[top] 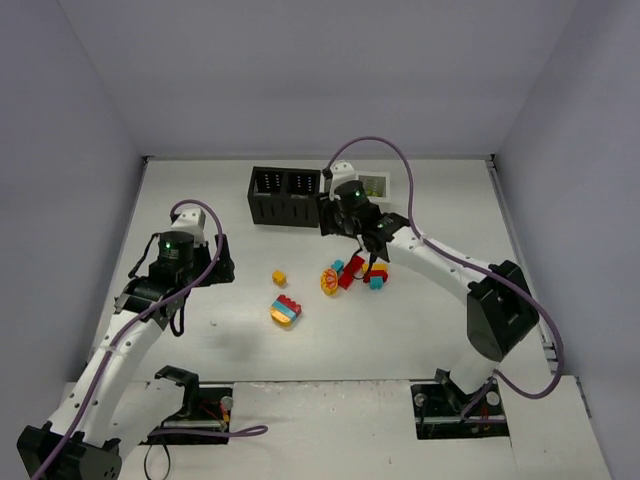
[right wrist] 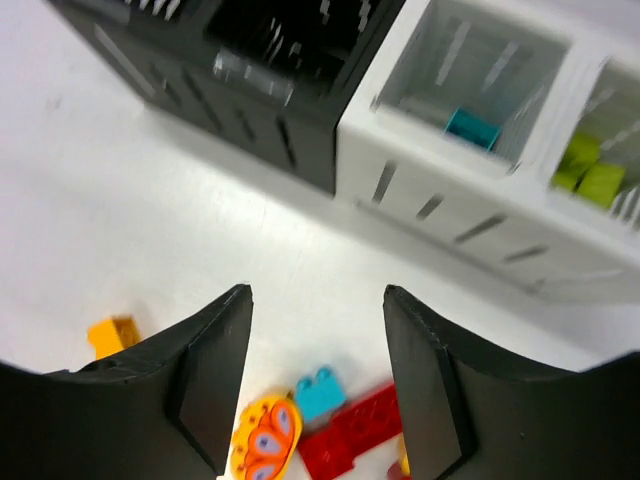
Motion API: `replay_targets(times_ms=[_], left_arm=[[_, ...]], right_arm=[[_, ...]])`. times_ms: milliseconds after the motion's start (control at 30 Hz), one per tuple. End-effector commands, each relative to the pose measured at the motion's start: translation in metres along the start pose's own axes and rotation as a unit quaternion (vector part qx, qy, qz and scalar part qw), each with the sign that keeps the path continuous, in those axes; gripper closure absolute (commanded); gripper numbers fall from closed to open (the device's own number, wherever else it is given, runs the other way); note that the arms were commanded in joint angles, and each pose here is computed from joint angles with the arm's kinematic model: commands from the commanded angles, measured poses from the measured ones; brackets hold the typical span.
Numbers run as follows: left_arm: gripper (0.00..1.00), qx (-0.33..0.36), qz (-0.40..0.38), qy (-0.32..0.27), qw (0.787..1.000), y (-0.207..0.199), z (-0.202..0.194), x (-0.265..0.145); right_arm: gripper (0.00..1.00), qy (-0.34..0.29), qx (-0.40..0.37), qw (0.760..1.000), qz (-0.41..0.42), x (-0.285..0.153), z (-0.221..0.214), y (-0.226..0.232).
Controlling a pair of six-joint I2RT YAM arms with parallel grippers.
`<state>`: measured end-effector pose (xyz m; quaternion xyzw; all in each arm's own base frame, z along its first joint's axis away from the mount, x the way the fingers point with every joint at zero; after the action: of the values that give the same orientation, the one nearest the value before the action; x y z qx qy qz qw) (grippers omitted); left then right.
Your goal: Sort the legos into containers by color
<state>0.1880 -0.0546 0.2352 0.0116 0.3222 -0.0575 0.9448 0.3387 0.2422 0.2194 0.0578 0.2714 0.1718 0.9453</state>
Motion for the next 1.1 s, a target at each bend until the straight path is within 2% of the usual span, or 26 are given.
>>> replay_targets(times_ms=[0, 67, 233, 733, 933, 1033, 1067], left_arm=[[0.13, 0.005, -0.005, -0.031, 0.999, -0.002, 0.014, 0.0], [0.13, 0.005, -0.006, -0.029, 1.0, -0.002, 0.013, 0.0], [0.13, 0.005, -0.009, -0.03, 1.0, -0.003, 0.014, 0.0], [0.13, 0.005, -0.012, -0.031, 0.999, -0.003, 0.014, 0.0], [0.13, 0.005, -0.011, -0.03, 0.999, -0.003, 0.013, 0.0], [0.13, 0.005, -0.012, -0.03, 0.999, -0.004, 0.014, 0.001], [0.13, 0.005, -0.013, -0.03, 0.999, -0.004, 0.014, 0.001]], right_arm=[[0.48, 0.007, 0.029, 0.999, -0.012, -0.009, -0.022, 0.002], [0.44, 0.034, 0.037, 0.998, -0.026, -0.007, -0.048, 0.0], [0.44, 0.073, 0.045, 0.995, -0.052, 0.004, -0.084, -0.01], [0.5, 0.136, 0.034, 0.989, -0.053, 0.021, -0.13, -0.016], [0.58, 0.144, 0.034, 0.988, -0.053, 0.018, -0.136, -0.017], [0.72, 0.142, 0.035, 0.988, -0.049, 0.016, -0.134, -0.016], [0.85, 0.14, 0.033, 0.989, -0.047, 0.015, -0.132, -0.016]])
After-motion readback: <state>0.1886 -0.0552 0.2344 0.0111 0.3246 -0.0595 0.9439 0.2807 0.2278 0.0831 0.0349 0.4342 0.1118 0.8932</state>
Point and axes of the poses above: each gripper's point midway between its finger pads, its own x axis out along the fingers, its own y axis along the line the jaws close on, z = x × y, the point moved 9 cm from there along -x, back along the fingers, and after that the axes turned 11 degrees about x, right-handed, at the moved point
